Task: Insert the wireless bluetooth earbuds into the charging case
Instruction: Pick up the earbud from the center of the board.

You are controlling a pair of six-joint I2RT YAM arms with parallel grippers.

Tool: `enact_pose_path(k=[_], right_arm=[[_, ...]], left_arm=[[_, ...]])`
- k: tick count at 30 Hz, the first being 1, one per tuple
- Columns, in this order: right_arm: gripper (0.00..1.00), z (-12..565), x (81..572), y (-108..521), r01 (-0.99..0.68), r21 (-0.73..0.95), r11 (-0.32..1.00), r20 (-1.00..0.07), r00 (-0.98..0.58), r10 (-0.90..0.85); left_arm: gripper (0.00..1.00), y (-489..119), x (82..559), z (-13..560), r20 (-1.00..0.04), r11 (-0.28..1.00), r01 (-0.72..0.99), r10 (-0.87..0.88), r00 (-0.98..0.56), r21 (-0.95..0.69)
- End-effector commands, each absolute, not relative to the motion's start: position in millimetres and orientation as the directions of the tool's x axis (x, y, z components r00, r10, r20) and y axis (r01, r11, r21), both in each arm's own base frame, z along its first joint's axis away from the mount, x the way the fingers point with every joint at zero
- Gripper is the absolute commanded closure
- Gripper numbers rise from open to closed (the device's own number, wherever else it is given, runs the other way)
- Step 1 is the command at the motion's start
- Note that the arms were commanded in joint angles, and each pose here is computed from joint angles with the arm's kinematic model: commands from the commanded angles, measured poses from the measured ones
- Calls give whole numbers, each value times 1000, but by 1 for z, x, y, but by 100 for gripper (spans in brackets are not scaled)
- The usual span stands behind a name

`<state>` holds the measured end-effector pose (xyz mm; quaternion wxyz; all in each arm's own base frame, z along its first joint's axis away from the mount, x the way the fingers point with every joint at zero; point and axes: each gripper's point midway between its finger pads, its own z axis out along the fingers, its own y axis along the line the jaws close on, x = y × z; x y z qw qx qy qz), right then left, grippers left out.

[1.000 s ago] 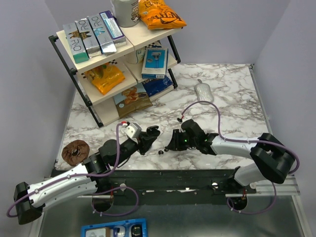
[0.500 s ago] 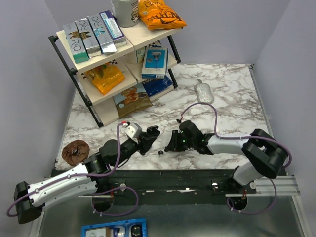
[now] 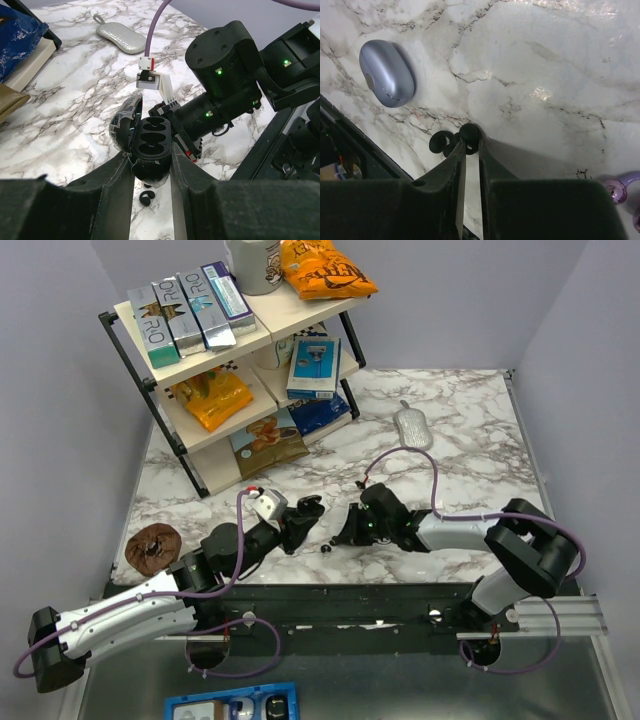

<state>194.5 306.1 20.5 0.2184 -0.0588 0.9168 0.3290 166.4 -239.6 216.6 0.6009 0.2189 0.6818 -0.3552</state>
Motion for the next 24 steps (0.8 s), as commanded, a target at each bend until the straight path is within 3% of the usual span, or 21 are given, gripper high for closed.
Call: enact_pose_path(k=[1, 5, 14, 19, 24], right_arm=[[86, 2, 192, 291, -230, 509, 829, -433, -901, 16], [99, 15, 193, 282, -268, 482, 834, -480, -877, -5], [99, 104, 194, 246, -478, 307, 823, -682, -713, -159], [99, 163, 181, 237, -633, 237, 737, -752, -600, -274], [99, 192, 161, 226, -782, 138, 608, -801, -449, -395]], left_arm=[[100, -239, 167, 215, -976, 660, 719, -130, -175, -217], [100, -240, 167, 215, -975, 658, 721, -132, -176, -219], [100, -244, 168, 219, -977, 655, 725, -129, -170, -212], [100, -248, 170, 223, -984, 650, 739, -98, -149, -177], [100, -266, 158, 223, -989, 553, 822, -23, -147, -135]])
